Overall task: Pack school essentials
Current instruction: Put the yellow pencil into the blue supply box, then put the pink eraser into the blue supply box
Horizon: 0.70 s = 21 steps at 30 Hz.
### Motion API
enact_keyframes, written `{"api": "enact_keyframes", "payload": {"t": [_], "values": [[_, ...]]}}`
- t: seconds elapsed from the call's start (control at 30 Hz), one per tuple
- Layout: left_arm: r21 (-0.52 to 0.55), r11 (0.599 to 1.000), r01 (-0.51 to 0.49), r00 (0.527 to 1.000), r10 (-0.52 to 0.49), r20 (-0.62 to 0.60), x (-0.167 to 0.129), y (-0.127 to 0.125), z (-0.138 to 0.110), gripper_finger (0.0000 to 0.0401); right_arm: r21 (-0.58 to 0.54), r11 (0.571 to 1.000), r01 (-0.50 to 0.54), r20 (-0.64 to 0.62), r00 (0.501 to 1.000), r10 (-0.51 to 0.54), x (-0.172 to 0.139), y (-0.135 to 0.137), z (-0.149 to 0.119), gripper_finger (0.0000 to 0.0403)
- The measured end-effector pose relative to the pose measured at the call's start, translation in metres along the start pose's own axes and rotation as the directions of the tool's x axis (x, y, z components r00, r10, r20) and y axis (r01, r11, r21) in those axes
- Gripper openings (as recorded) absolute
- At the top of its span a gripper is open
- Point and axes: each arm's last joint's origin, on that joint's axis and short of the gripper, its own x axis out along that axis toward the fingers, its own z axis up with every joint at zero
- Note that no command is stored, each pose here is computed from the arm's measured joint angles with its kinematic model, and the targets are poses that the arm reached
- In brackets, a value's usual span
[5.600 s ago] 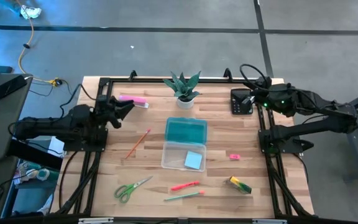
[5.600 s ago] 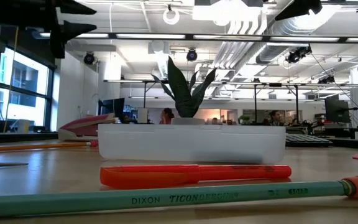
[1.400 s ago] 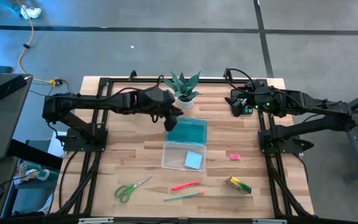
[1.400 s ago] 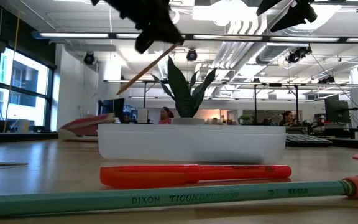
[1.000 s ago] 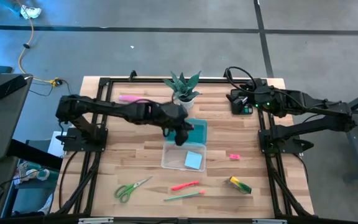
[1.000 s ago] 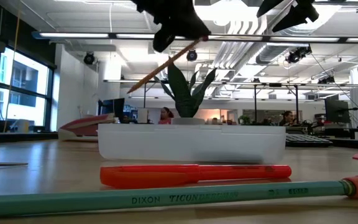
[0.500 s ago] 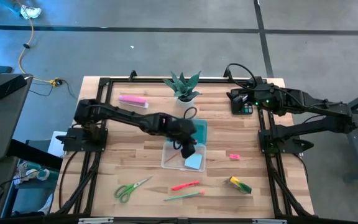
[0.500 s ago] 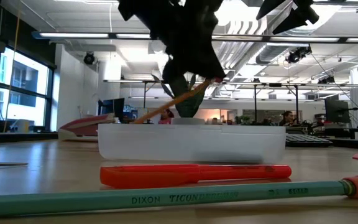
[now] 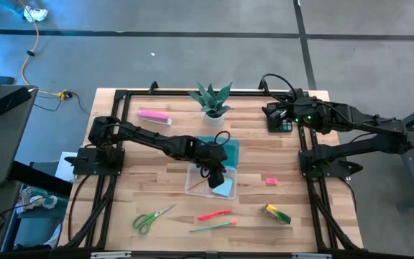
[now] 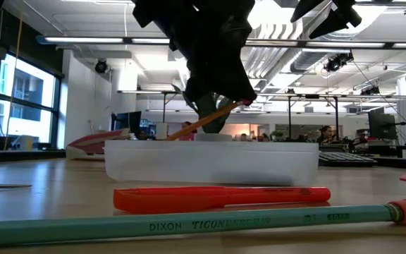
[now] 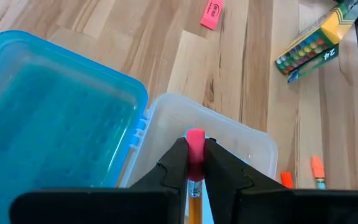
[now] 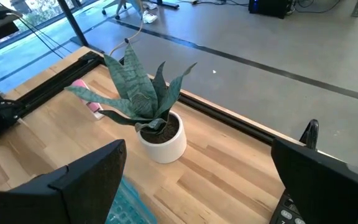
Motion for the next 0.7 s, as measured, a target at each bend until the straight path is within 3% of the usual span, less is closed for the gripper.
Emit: {"api": "enact_keyframes", "payload": {"t": [0.4, 0.7], "values": [[0.0, 0.999, 0.033, 0.999, -0.033, -0.008, -0.002, 0.002, 0.002, 0.0128, -0.001, 1.0, 0.002, 0.0, 1.0, -0.002, 0.0, 0.0, 0.0, 0.0391], [-0.055, 0.995, 0.088, 0.994, -0.084, 0.067, -0.039, 0.02, 0.025, 0.0129, -0.039, 0.998, -0.054, -0.027, 0.998, 0.053, 0.0, 0.002, -0.001, 0.0391]]}}
